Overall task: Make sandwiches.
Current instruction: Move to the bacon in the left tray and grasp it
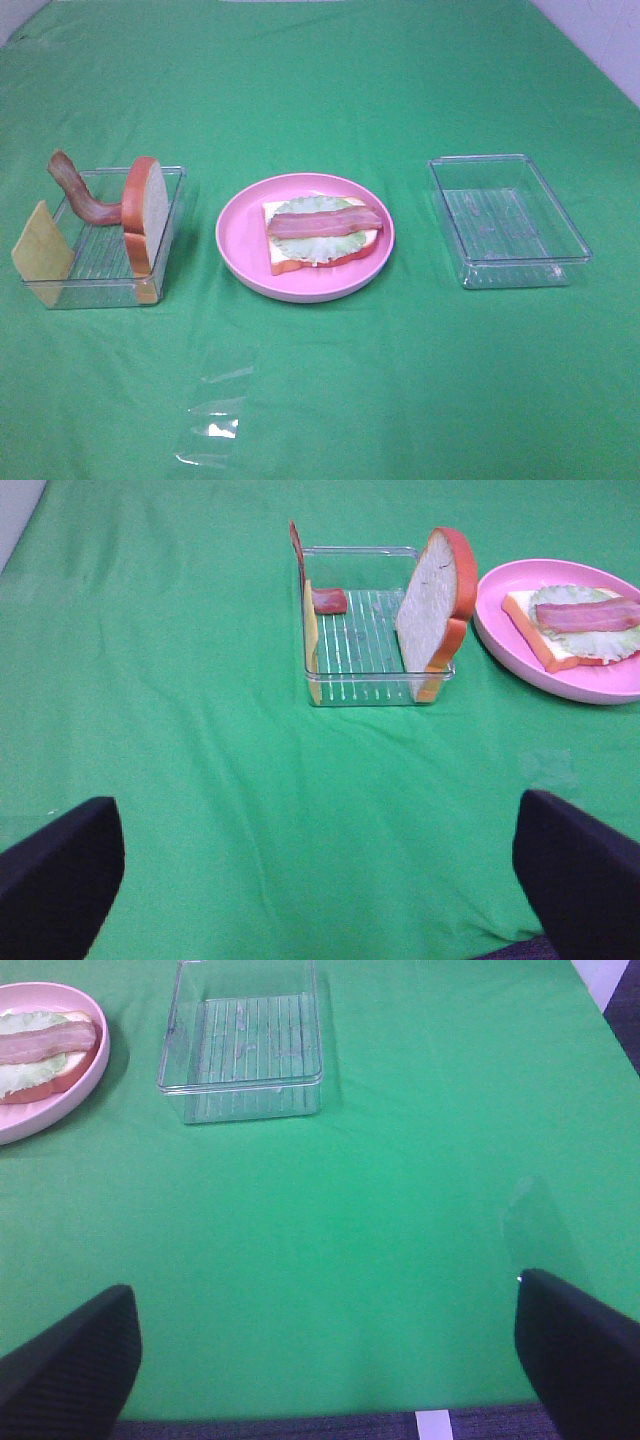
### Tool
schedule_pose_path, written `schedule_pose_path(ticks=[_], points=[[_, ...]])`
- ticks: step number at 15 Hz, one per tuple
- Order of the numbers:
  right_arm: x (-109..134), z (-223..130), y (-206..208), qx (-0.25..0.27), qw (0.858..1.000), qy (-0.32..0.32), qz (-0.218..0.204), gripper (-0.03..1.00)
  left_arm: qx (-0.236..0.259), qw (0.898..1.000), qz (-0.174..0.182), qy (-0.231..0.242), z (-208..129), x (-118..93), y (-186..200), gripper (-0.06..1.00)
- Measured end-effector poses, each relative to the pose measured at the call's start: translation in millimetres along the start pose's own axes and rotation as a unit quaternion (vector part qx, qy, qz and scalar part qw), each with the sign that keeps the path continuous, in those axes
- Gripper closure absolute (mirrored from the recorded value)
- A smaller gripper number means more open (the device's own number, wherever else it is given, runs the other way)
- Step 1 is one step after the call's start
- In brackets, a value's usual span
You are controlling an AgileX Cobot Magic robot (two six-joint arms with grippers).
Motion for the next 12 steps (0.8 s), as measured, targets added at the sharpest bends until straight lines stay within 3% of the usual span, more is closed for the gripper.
schedule_pose_path(ticks=[8, 12], points=[[0, 0, 0, 0.0, 1.0, 0.0, 0.0, -0.01, 0.002, 1.0, 0.0, 0.0, 1, 0, -1, -0.03], [0, 0, 0, 0.0, 1.0, 0.0, 0.0, -0.01, 0.025, 0.999, 0.0, 0.03, 36, 10, -22, -0.03]])
Point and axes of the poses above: a point on each arm's last joint axis where the gripper is mounted, y pointing back along that axis away from the gripper, x along the wrist's bending axis when the last joint is at zero, z = x × y, the point moved 1 cm from there along -y, pointing out along that axis toward the gripper, and after that the axes turned 13 degrees about -y, right-handed, at the moved point
